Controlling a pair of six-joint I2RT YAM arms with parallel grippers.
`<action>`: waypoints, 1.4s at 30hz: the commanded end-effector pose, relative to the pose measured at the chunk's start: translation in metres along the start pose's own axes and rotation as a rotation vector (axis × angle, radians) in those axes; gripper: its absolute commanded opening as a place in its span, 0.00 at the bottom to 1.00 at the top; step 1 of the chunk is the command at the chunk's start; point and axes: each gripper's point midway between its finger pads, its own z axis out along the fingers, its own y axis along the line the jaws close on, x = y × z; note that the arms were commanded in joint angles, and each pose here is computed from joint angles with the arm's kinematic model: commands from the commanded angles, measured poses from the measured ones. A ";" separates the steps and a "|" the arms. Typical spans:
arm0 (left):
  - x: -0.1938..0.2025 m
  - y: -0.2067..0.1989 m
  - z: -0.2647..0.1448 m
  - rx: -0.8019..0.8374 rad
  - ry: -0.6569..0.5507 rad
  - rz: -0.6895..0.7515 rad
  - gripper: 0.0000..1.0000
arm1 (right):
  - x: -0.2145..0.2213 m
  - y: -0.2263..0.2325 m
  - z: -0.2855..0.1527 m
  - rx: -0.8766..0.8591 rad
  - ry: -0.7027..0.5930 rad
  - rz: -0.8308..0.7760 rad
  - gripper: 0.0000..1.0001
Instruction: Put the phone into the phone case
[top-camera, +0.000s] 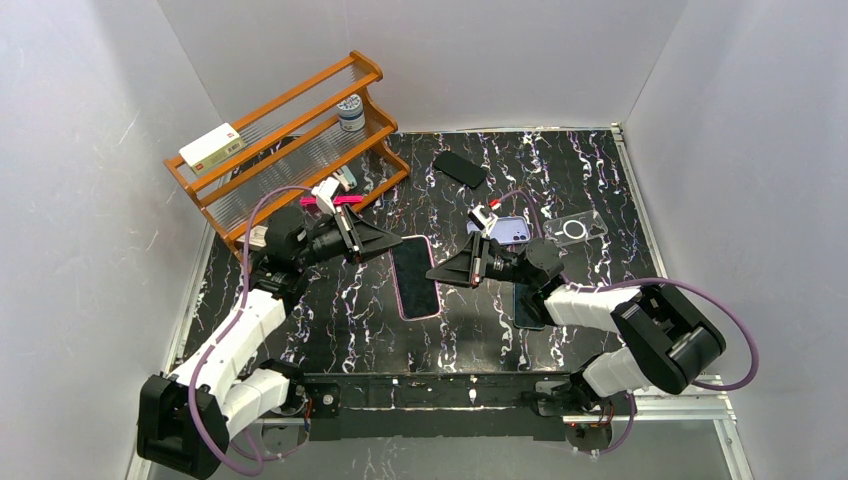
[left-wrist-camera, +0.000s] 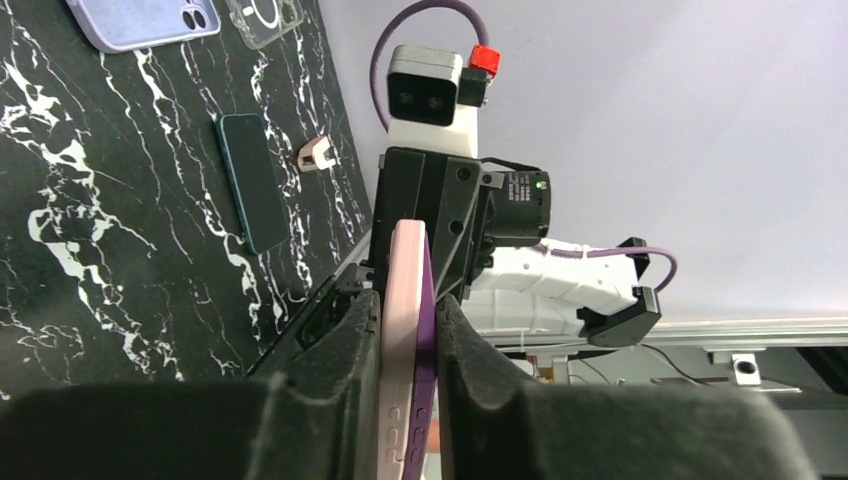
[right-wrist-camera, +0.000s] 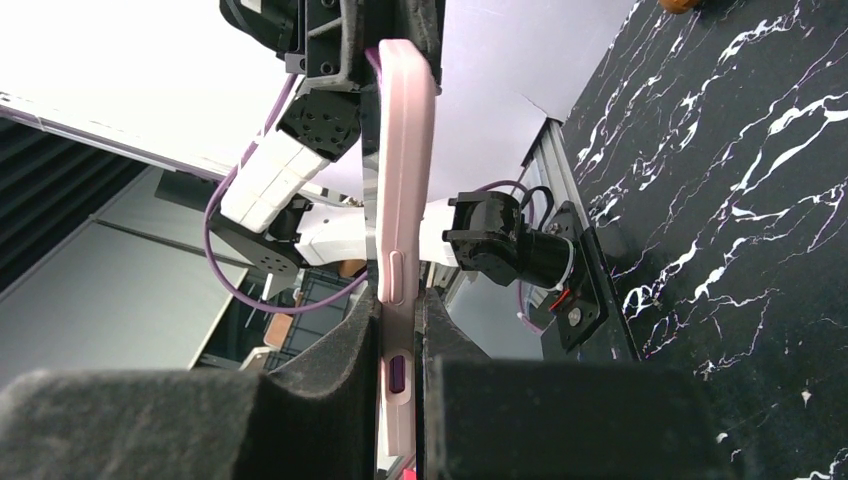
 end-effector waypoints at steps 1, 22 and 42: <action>0.004 -0.014 -0.005 0.051 0.003 0.036 0.01 | -0.014 0.033 0.006 -0.105 -0.029 -0.092 0.01; -0.001 -0.022 -0.002 0.061 0.009 0.008 0.00 | -0.014 0.041 0.010 -0.132 0.005 -0.094 0.19; -0.003 -0.027 -0.002 0.090 -0.010 -0.028 0.61 | -0.029 0.046 0.019 -0.249 -0.039 -0.026 0.01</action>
